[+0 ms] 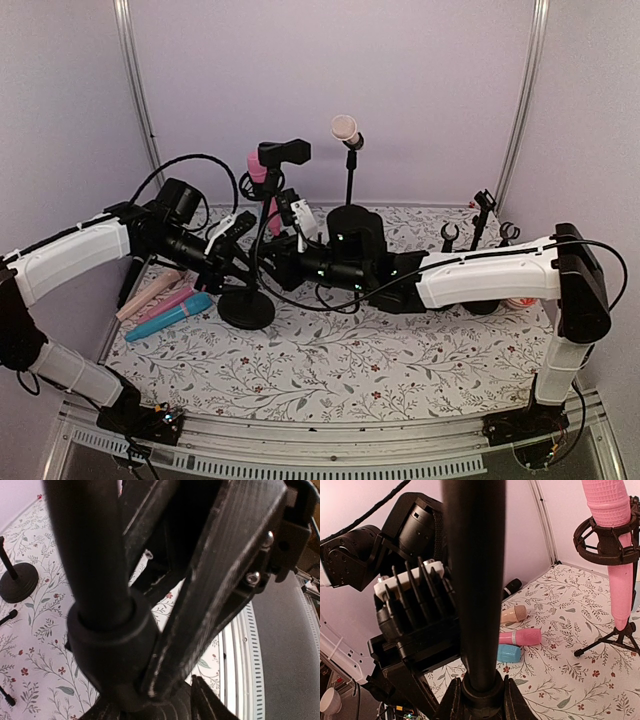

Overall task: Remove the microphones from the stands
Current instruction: Pass from the right arm to the left

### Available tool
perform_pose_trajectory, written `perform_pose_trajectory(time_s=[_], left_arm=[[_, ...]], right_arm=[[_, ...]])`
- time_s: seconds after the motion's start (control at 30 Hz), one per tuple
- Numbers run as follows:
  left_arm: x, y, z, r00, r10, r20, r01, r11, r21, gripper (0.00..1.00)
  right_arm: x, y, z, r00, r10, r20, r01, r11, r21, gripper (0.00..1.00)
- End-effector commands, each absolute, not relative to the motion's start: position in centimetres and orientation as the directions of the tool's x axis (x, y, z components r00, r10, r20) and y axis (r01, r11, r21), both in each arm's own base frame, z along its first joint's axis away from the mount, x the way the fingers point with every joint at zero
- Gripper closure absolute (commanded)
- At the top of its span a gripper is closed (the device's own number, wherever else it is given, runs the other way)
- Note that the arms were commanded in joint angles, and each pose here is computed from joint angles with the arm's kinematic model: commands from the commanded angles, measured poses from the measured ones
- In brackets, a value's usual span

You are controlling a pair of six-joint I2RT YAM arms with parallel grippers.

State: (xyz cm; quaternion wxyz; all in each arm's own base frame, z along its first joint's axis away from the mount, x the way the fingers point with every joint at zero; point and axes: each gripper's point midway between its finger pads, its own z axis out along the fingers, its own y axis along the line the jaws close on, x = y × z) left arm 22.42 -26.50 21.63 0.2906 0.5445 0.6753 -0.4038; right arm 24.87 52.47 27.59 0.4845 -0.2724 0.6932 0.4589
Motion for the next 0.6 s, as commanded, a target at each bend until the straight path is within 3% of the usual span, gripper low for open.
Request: perform_pose_trajectory(time_s=[0.0,0.23,0.4,0.47,0.5,0.57], left_arm=[[20.8,-26.4,21.9,-0.228,0.491,-0.841,0.97,0.038,-0.242,0.58],[20.4,-26.2,21.5,-0.235,0.495,-0.836,0.967,0.03,-0.253,0.75],[20.2,-26.3,21.8,-0.234,0.487,-0.842,0.966,0.018,-0.258,0.99],[20.3,-26.3,22.1,-0.23,0.484,-0.844,0.968,0.019,-0.252,1.0],[20.4,-26.3,22.2,-0.227,0.483,-0.846,0.969,0.022,-0.248,1.0],[20.8,-26.3,22.7,-0.222,0.48,-0.849,0.971,0.031,-0.237,1.0]], right_arm=[[24.5,51.0,36.5,-0.3,0.264,-0.917,-0.85,0.362,0.382,1.0],[24.3,50.7,37.3,-0.299,0.281,-0.912,-0.854,0.348,0.387,1.0],[24.0,50.9,37.4,-0.305,0.286,-0.908,-0.859,0.329,0.392,1.0],[23.8,51.0,37.2,-0.313,0.28,-0.908,-0.86,0.322,0.396,1.0],[23.9,51.1,37.0,-0.32,0.279,-0.906,-0.857,0.322,0.402,0.9],[24.2,51.1,36.3,-0.335,0.268,-0.903,-0.845,0.34,0.414,0.58]])
